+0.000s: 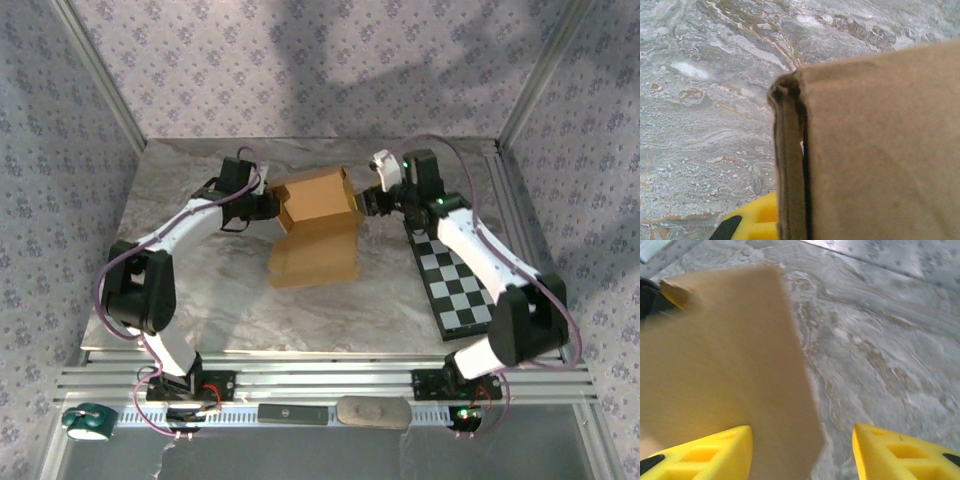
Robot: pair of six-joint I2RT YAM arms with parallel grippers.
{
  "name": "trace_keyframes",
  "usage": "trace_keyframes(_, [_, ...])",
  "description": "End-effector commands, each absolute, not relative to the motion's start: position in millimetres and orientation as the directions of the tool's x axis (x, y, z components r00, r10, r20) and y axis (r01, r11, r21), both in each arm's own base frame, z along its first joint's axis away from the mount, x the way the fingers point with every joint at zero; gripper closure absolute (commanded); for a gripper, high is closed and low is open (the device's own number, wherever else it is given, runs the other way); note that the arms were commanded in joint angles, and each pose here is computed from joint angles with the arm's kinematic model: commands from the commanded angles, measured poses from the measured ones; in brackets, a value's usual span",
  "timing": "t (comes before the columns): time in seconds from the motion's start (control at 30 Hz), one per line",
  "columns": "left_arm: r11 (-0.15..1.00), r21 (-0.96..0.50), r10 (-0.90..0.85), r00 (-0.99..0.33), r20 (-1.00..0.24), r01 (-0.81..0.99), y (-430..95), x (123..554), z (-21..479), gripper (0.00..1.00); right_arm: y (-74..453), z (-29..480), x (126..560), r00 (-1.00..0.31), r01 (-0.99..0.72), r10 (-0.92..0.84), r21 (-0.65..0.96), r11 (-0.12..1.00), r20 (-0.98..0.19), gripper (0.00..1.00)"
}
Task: Fold the paper box
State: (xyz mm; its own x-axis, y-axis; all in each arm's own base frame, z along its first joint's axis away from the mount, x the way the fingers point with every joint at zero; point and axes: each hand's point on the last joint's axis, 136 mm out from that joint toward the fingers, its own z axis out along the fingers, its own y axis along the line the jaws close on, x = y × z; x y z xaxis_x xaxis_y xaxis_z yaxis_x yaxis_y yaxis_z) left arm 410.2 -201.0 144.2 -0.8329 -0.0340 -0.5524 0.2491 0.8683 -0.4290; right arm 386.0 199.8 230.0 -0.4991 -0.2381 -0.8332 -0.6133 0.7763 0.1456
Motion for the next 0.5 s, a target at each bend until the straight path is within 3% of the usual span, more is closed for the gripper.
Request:
trace_keyframes(0.0, [0.858, -0.464, -0.126, -0.788, -0.602, 0.218, -197, 418, 167, 1.00, 185, 245, 376, -0.488, -0.513, -0.089, 0.203, 0.834, -0.868, 0.42])
trace_keyframes(0.17, [0.866, -0.457, -0.147, -0.770, -0.621, 0.204, -190, 418, 173, 1.00, 187, 215, 354, -0.540, -0.472, -0.038, 0.266, 0.841, -0.841, 0.41])
trace_keyframes(0.37, [0.900, -0.410, -0.173, -0.743, -0.647, 0.147, -175, 421, 176, 1.00, 204, 250, 333, -0.478, -0.437, 0.111, 0.345, 0.831, -0.871, 0.38])
trace_keyframes(0.47, [0.898, -0.422, -0.206, -0.727, -0.655, 0.126, -172, 422, 179, 1.00, 211, 245, 330, -0.540, -0.381, 0.163, 0.413, 0.827, -0.826, 0.43])
